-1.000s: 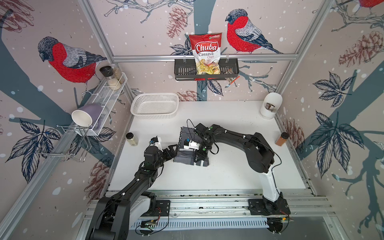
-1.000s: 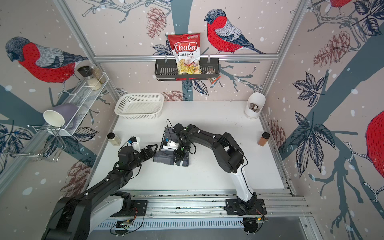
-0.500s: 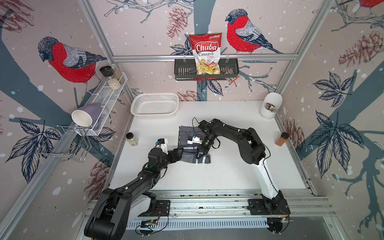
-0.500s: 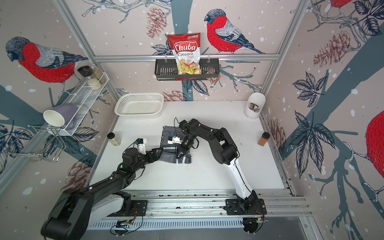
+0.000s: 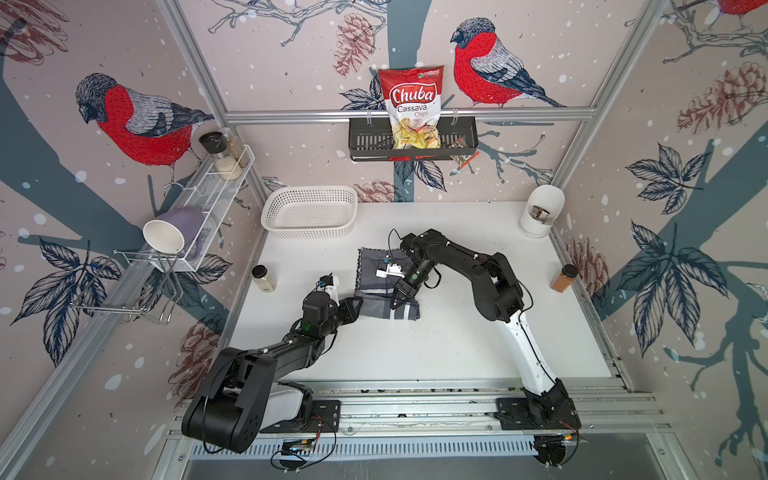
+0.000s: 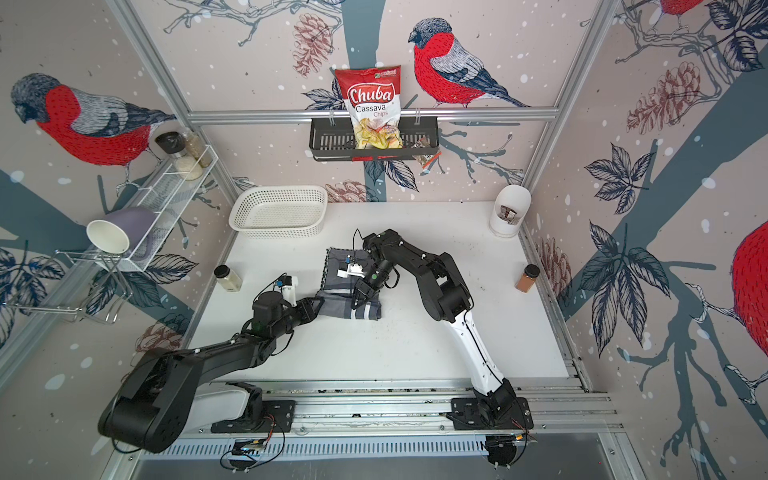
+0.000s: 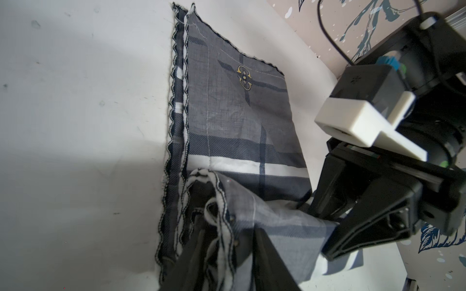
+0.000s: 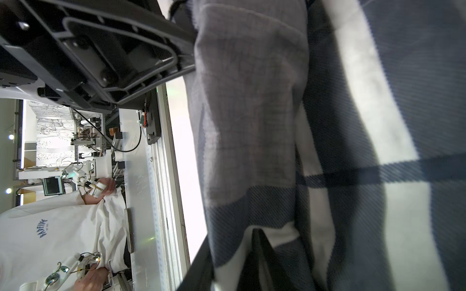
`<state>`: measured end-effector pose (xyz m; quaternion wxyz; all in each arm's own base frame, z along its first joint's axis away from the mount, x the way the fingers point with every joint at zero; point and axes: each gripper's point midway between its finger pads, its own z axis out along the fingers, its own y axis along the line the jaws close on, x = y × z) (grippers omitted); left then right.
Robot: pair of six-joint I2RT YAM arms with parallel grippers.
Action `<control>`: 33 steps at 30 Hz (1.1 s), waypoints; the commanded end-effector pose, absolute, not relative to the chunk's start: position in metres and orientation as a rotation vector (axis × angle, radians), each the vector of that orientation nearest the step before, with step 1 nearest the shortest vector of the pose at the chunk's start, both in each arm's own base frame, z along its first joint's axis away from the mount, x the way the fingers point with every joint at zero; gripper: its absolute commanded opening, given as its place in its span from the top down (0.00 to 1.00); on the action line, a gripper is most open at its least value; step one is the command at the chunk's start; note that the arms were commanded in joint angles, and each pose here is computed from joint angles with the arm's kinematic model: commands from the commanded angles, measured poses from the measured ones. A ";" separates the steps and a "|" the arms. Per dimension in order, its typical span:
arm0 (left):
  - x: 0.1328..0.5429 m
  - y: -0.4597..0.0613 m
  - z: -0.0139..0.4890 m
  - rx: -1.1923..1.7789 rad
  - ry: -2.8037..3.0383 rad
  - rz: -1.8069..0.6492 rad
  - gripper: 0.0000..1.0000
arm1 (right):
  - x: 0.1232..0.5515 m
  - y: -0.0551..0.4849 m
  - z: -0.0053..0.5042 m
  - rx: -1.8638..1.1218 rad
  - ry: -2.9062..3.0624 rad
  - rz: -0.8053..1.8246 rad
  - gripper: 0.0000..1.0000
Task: Roll up the pillowcase
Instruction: Roll the pillowcase at the center of the board.
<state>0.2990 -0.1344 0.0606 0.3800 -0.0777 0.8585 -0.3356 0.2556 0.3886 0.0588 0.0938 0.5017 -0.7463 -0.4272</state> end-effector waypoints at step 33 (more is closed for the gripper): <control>0.322 -0.133 0.043 -0.257 2.315 -0.777 0.73 | 0.242 0.396 0.031 2.994 -2.549 0.973 0.08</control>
